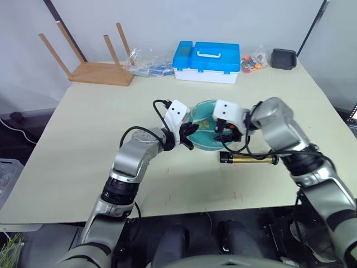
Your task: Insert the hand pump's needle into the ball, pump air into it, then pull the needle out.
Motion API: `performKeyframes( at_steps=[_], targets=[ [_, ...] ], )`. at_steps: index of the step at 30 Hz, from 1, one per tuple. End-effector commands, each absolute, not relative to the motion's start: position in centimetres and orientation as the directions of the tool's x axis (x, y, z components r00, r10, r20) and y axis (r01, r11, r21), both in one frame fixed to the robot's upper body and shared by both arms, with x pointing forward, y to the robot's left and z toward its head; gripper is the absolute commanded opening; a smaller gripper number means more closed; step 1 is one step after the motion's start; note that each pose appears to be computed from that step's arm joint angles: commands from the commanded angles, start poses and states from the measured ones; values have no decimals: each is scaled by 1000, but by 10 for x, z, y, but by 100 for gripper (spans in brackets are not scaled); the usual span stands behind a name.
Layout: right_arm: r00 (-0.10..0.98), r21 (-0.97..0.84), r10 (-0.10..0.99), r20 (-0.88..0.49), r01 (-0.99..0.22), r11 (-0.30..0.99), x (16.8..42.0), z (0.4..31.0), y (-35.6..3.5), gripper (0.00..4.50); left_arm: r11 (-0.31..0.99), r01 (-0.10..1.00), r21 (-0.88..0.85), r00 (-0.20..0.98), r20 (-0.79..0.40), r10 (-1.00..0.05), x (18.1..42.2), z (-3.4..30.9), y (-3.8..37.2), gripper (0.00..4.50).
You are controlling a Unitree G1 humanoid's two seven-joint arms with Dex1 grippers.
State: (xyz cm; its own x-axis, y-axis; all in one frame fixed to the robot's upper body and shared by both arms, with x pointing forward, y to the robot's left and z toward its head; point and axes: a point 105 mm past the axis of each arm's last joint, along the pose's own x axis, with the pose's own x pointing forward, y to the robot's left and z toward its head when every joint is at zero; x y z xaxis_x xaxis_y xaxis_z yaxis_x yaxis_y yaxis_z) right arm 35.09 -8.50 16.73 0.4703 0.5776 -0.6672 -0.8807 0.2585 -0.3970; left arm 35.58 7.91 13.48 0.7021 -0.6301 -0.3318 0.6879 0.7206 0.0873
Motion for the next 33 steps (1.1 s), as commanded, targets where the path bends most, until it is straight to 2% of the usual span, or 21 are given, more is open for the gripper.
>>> performKeyframes(
  at_steps=[1,6,9,13,18,22,23,24,25,29,32,33],
  targets=[
    [489,-437,671,-558,-860,264,324,204,-100,301,743,665,73,698,-413,-585,357,113,90,0],
    [494,-441,746,-446,-847,298,287,224,-127,301,740,668,75,699,-403,-590,357,116,91,0],
    [464,-438,836,-293,-842,314,264,243,-136,301,738,670,77,700,-397,-593,357,120,92,0],
    [516,-440,797,-313,-823,360,246,241,-157,301,735,673,84,700,-394,-596,357,122,93,0],
    [507,-367,814,-284,-842,396,227,241,-167,301,726,680,100,698,-392,-600,355,125,97,0],
    [495,-291,823,-279,-860,419,222,238,-171,413,722,686,92,692,-391,-607,353,126,99,0],
    [495,-289,824,-277,-861,420,221,237,-171,450,726,682,88,698,-374,-611,354,130,100,41],
    [501,-290,821,-273,-857,426,221,236,-172,450,724,684,85,699,-359,-618,353,136,101,84],
    [513,-291,816,-265,-850,440,222,236,-173,450,717,692,86,697,-342,-631,352,142,101,103],
    [529,-290,810,-252,-840,458,225,236,-175,450,694,713,97,684,-312,-660,345,157,107,297],
    [535,-277,807,-248,-838,470,225,233,-178,450,664,740,108,661,-300,-688,331,175,128,446],
    [537,-273,807,-248,-837,473,225,233,-179,450,660,744,106,657,-294,-694,328,180,135,446]
  ],
)
